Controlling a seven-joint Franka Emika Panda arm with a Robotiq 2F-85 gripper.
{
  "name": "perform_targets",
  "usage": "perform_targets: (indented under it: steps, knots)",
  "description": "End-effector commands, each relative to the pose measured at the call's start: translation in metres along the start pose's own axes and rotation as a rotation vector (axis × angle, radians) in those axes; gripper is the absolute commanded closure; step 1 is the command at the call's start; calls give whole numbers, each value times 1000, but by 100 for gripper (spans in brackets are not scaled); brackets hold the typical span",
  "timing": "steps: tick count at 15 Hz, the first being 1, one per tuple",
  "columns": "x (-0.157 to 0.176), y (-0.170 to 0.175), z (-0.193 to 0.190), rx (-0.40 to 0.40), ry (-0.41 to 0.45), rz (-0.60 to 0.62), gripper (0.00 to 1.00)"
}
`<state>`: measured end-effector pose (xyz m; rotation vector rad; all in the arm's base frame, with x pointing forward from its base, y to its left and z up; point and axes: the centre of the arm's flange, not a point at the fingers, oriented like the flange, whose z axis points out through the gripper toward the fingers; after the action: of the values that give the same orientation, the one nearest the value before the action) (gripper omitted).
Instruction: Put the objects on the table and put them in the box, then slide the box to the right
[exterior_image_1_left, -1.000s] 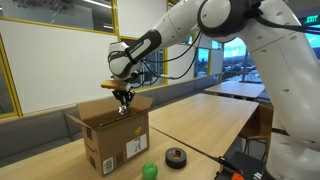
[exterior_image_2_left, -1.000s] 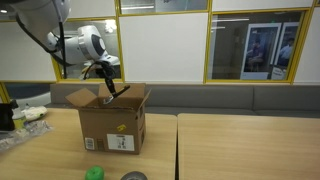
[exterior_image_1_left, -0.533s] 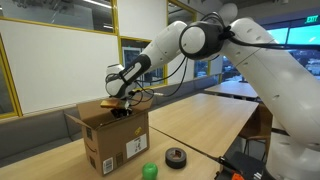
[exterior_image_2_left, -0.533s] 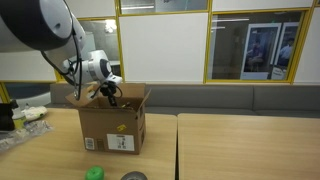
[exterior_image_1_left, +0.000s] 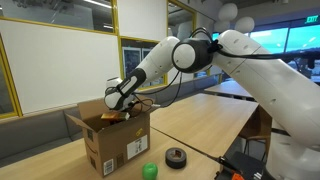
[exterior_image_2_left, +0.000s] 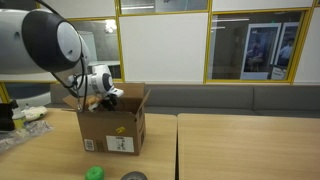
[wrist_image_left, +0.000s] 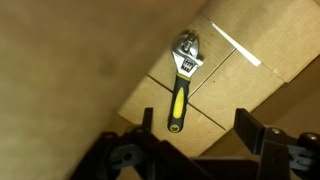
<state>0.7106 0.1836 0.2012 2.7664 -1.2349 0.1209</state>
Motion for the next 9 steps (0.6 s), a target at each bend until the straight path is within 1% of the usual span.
perform_targets:
  steps: [1, 5, 9]
  knots:
    - [11, -7, -15, -13, 18, -16, 0]
    - [23, 9, -41, -72, 79, -4, 0]
    - [36, 31, -83, -92, 145, 18, 0]
